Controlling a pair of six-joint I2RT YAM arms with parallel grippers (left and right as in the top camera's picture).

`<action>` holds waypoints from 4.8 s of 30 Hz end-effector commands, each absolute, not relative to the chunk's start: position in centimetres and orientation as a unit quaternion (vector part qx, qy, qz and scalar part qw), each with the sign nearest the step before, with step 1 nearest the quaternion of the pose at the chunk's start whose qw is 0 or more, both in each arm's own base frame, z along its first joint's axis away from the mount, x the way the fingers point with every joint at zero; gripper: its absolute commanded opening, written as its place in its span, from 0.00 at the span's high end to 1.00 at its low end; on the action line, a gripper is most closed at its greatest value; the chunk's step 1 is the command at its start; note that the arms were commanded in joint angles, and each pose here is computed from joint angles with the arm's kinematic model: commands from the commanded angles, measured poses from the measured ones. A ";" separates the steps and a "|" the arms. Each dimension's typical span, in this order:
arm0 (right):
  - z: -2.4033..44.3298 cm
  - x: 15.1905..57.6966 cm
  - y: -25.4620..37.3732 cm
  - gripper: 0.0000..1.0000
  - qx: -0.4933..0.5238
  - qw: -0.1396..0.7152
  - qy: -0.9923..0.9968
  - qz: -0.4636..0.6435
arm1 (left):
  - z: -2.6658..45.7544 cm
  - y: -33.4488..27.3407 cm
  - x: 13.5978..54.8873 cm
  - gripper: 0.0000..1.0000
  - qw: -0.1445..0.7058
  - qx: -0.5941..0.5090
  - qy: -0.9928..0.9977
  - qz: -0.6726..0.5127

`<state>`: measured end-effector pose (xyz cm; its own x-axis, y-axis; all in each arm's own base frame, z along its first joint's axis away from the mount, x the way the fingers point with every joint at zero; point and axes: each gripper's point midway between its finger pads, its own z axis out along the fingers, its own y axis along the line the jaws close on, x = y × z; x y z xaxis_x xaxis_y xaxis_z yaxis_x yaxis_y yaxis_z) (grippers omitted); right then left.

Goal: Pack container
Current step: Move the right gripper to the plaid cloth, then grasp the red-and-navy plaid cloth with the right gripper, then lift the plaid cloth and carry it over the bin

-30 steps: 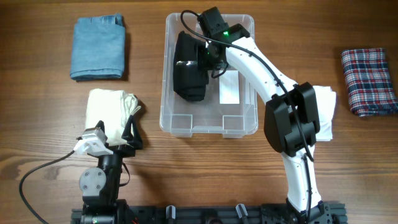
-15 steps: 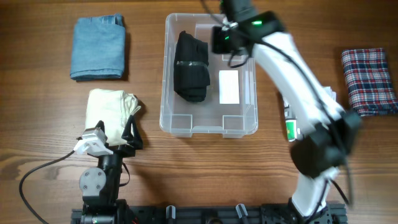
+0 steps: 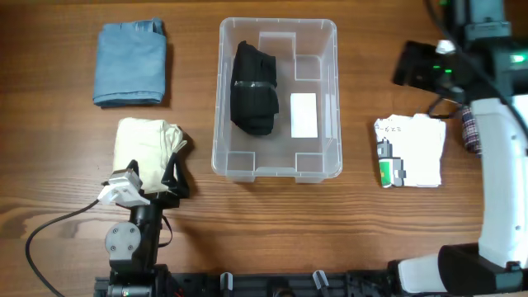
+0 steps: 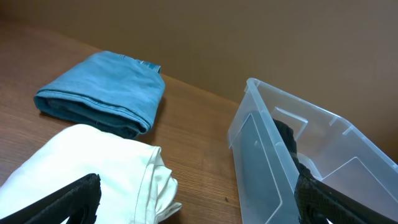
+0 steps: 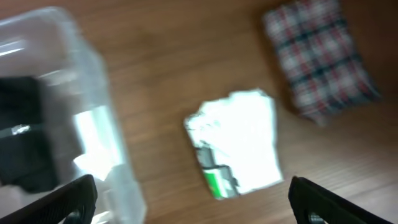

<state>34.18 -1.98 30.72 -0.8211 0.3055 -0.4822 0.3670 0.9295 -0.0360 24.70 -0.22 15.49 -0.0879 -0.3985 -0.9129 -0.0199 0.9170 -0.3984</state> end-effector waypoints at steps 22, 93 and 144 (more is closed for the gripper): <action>13.8 40.7 -22.9 0.00 0.251 0.076 0.923 -0.281 | 15.2 -0.3 24.7 0.00 0.658 -0.136 0.727 -0.138; -3.2 40.8 -25.0 0.40 0.027 -0.086 0.943 -0.321 | 15.2 -0.3 24.7 0.00 0.658 -0.136 0.727 -0.138; 30.0 34.6 26.8 0.83 -0.099 0.167 0.905 0.378 | 15.2 -0.3 24.7 0.00 0.658 -0.136 0.727 -0.138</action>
<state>35.19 24.49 31.24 -0.9022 -0.0089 -0.4312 -0.3032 0.7240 0.6196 24.70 -0.22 15.49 -0.0879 -0.3985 -0.9129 -0.0199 0.9170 -0.3984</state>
